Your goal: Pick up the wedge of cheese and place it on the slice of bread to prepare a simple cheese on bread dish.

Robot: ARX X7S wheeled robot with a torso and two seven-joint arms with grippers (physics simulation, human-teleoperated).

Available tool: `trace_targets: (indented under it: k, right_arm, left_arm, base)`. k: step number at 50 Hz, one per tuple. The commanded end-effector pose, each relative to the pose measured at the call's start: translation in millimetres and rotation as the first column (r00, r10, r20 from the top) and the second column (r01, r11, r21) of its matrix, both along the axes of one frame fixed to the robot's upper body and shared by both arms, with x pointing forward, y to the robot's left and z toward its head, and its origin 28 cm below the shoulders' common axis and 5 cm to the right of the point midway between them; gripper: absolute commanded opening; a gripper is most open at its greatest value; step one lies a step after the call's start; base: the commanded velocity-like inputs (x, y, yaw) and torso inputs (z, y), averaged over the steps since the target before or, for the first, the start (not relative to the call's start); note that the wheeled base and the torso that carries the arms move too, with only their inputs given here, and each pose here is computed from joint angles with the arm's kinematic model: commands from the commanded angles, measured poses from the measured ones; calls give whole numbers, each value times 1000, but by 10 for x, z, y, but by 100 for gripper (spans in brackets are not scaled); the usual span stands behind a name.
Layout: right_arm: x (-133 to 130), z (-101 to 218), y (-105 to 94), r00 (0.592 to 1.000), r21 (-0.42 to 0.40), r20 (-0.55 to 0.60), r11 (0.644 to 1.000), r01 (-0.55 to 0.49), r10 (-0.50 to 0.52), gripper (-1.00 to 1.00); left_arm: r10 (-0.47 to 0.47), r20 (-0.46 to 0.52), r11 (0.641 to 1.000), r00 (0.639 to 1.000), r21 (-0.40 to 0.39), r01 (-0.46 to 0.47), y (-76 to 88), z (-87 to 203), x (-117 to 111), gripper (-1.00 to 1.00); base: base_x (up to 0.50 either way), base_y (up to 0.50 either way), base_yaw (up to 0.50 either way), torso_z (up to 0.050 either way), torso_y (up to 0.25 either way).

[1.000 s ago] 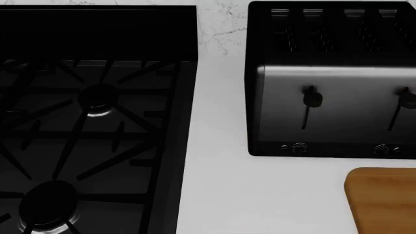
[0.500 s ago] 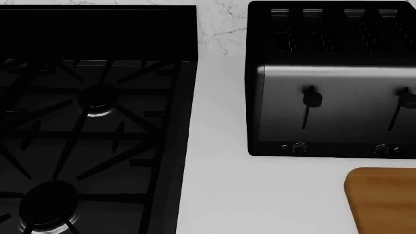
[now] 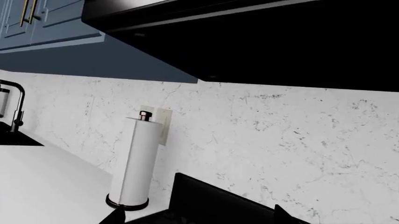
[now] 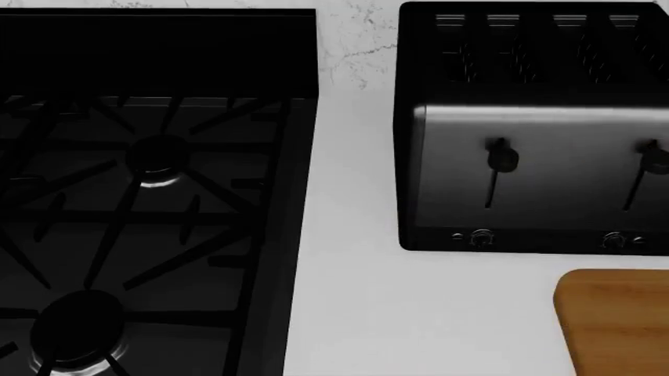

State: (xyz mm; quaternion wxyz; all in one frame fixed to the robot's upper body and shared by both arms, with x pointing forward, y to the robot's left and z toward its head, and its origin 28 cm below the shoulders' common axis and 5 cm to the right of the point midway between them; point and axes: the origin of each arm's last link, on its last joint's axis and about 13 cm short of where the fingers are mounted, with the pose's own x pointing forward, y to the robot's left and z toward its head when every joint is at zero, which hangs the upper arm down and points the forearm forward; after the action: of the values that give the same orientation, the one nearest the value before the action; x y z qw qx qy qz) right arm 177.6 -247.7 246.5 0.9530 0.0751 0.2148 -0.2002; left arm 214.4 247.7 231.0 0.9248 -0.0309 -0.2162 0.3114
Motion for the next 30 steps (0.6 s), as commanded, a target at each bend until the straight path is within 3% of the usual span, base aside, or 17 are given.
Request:
trace_targets:
  k: [1, 30]
  right_arm:
    - [1, -93, -24, 1000, -1, -11, 1000, -3, 3, -100]
    - [21, -218, -102, 999, 2, -38, 1000, 19, -19, -100]
  left_arm:
    - [1, -2, 1000, 1000, 4, -1, 0, -4, 0, 100]
    - [8, -5, 1000, 1000, 17, -8, -9, -4, 3, 100]
  base:
    - [0, 0, 0, 0, 0]
    - [0, 0, 0, 0, 0]
